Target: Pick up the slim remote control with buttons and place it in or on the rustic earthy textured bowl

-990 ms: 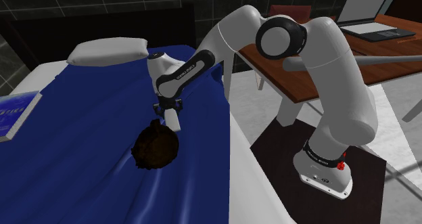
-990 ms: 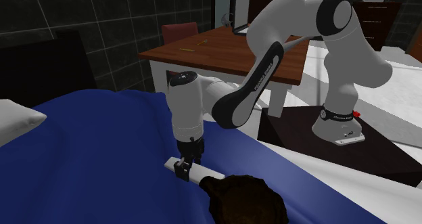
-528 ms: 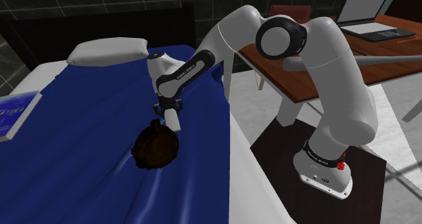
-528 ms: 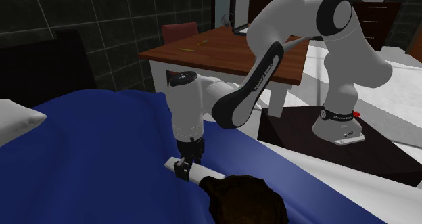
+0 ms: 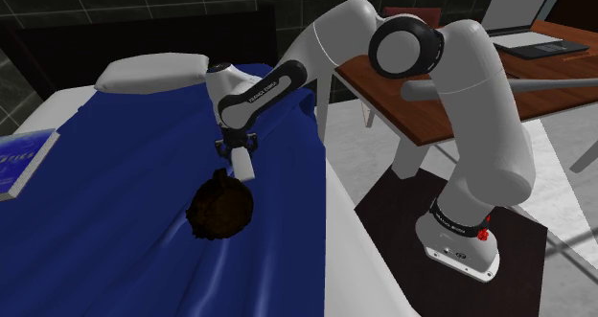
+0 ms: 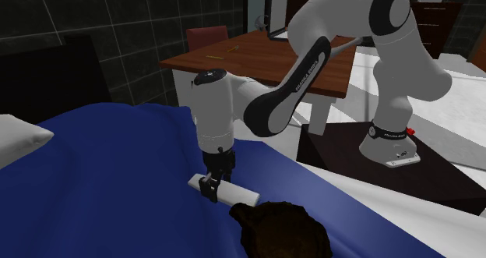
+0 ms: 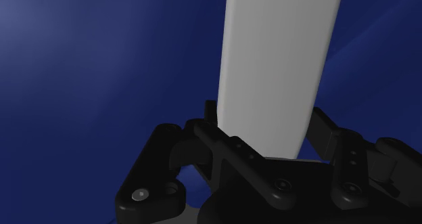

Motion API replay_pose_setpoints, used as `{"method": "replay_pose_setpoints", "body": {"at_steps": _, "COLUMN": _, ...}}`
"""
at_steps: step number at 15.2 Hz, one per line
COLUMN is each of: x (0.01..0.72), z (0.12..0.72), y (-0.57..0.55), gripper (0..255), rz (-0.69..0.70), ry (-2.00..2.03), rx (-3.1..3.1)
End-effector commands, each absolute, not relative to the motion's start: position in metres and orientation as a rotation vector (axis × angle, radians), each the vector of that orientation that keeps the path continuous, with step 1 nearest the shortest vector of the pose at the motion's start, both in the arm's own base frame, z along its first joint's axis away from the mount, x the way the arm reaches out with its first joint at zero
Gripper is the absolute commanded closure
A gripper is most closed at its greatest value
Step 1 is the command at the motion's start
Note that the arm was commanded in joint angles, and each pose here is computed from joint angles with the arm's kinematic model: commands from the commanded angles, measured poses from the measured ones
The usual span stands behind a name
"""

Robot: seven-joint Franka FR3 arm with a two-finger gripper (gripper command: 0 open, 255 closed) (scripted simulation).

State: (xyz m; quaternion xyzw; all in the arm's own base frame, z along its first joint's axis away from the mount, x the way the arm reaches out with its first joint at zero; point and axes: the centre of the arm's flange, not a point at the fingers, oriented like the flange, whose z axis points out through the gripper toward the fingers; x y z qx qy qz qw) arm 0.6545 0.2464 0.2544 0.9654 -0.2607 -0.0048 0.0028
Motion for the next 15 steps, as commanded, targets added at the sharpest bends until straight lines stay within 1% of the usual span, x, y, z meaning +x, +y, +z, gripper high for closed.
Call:
{"method": "replay_pose_setpoints", "body": {"at_steps": 1, "x": 0.654, "z": 0.265, "y": 0.246, "gripper": 255, "rz": -0.015, "ry": -0.817, "rx": 3.028}}
{"method": "replay_pose_setpoints", "body": {"at_steps": 15, "x": 0.654, "z": 0.339, "y": 0.246, "gripper": 255, "rz": -0.015, "ry": -0.817, "rx": 3.028}}
